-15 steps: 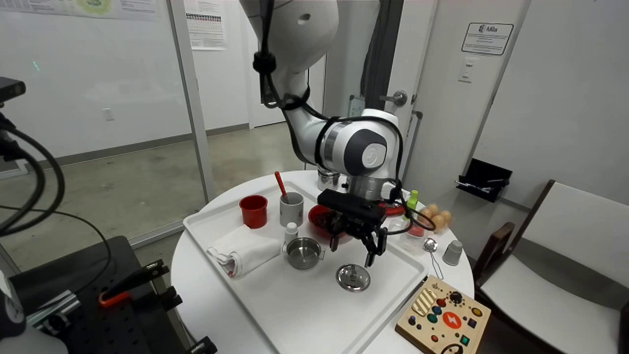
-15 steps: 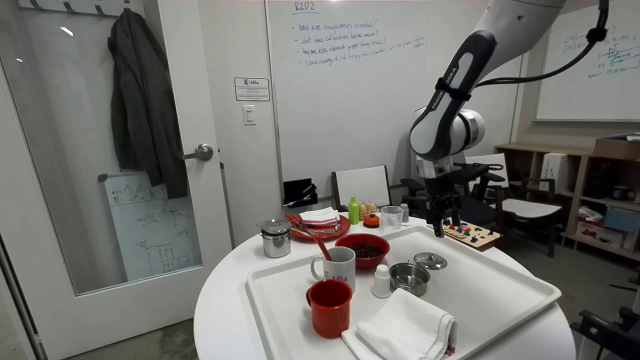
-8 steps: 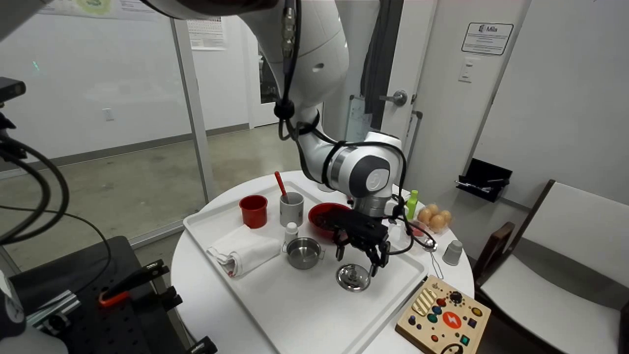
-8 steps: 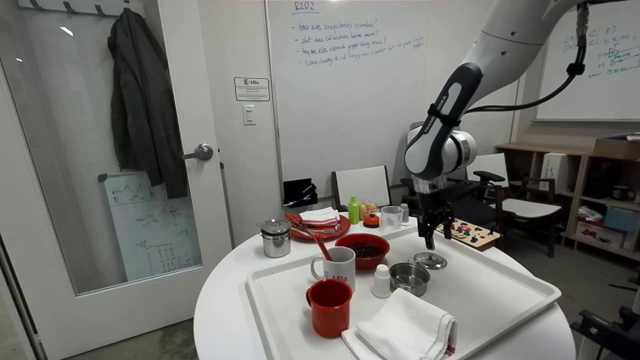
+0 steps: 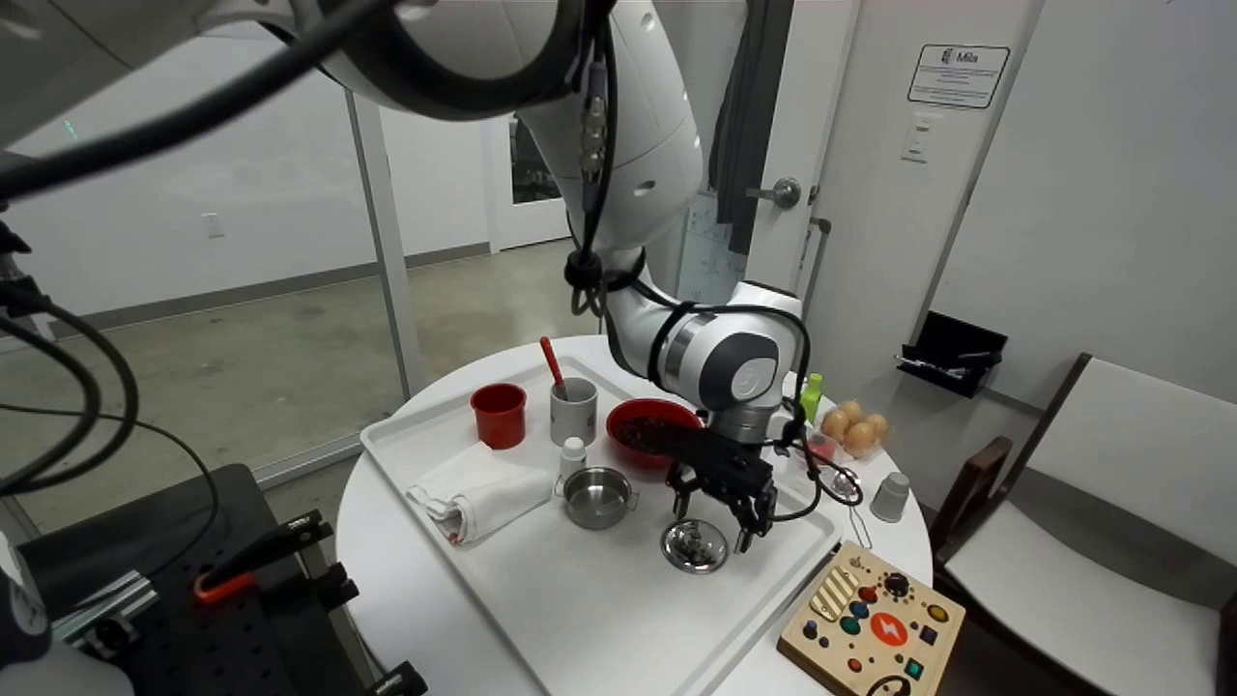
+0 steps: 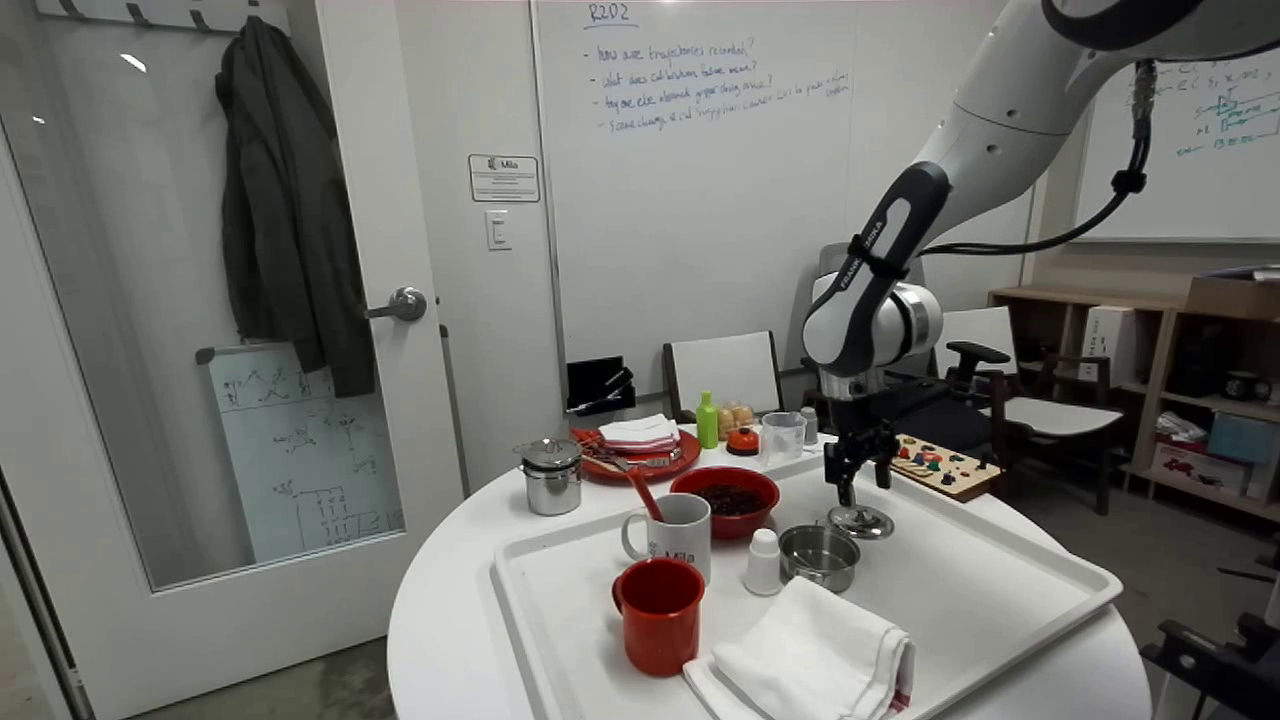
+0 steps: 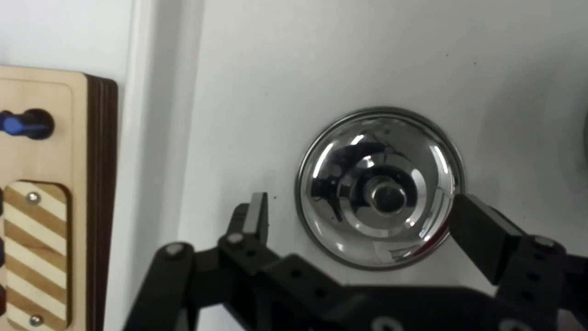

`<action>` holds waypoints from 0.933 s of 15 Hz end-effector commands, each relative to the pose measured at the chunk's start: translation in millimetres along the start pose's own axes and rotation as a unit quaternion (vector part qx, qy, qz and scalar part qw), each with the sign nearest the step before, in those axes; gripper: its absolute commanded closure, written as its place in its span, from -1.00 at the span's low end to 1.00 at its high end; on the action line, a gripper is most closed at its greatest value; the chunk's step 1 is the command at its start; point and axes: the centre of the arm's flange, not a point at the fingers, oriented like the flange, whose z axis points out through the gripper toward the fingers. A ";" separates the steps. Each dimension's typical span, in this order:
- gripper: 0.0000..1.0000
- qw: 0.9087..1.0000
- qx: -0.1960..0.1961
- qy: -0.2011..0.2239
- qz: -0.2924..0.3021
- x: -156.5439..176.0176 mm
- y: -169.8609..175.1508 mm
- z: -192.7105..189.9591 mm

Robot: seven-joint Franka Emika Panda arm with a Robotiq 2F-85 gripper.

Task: Cover the silver pot with the silver lid

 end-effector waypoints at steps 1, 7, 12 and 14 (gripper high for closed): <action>-1.00 1.000 0.012 0.005 -0.007 20.3 -0.1 6.1; -1.00 1.000 0.011 0.006 -0.001 20.7 -3.5 7.0; -1.00 1.000 0.014 -0.002 0.004 14.9 -7.4 2.2; -1.00 1.000 0.018 -0.012 0.005 13.7 -10.3 3.5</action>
